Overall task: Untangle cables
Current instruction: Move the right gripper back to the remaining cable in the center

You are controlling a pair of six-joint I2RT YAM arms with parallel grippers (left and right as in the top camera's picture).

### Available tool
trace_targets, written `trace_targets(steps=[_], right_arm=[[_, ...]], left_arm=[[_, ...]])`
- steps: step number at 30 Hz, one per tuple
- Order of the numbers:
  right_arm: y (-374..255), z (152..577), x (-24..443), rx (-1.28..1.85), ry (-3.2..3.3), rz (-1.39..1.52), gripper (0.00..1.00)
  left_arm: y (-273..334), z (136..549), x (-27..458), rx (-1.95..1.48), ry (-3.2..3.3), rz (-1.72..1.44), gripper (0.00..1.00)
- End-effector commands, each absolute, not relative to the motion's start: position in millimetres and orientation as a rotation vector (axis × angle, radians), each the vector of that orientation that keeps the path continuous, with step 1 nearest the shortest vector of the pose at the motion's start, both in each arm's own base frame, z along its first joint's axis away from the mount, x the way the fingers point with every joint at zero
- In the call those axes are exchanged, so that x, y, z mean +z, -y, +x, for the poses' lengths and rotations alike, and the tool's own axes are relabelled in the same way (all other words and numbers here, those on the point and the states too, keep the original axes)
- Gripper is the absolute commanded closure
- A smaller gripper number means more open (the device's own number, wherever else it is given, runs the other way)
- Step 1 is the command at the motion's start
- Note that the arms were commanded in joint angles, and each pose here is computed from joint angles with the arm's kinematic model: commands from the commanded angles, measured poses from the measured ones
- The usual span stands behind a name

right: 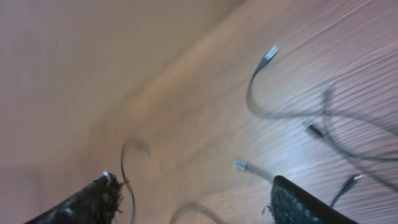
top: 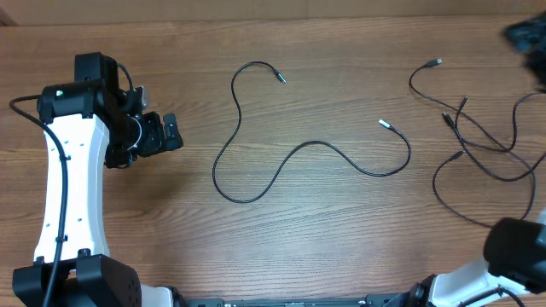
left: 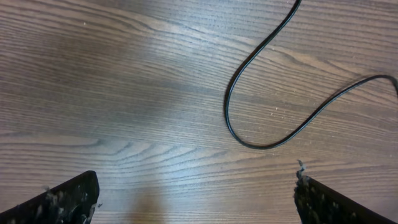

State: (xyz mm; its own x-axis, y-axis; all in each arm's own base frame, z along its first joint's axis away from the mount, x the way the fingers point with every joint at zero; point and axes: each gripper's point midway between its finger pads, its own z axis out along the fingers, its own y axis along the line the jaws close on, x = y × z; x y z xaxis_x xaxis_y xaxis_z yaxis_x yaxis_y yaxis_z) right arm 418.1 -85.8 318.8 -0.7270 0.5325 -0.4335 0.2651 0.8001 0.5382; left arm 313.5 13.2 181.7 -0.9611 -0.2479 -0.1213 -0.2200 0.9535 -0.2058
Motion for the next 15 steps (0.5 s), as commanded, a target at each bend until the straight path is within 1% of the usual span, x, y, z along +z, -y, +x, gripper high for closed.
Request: trace_targets(steps=[1,5,8,10,12,13,15], right_arm=[[23,422,291,0.632,-2.537,0.244,0.2],[-49,420,249,0.724,-2.678,0.129,0.2],[-99,418,205,0.704,-2.781,0.167,0.19],[-117,415,181,0.624,-2.829,0.238,0.15],[-134,410,159,0.54,-2.856,0.327,0.0],[-144,407,152,0.523,-2.862,0.349,0.0],[-168,404,146,0.566,-2.859,0.294,0.0]], left_arm=[[-12,312,184,-0.3,-2.948,-0.375,0.0],[-12,312,184,-0.3,-2.948,-0.375,0.0],[-12,313,184,-0.3,-2.946,-0.374,0.0],[-12,313,184,-0.3,-2.947,-0.375,0.0],[-12,313,184,-0.3,-2.947,-0.375,0.0],[-12,313,184,-0.3,-2.947,-0.375,0.0],[-12,313,184,-0.3,-2.947,-0.375,0.0]])
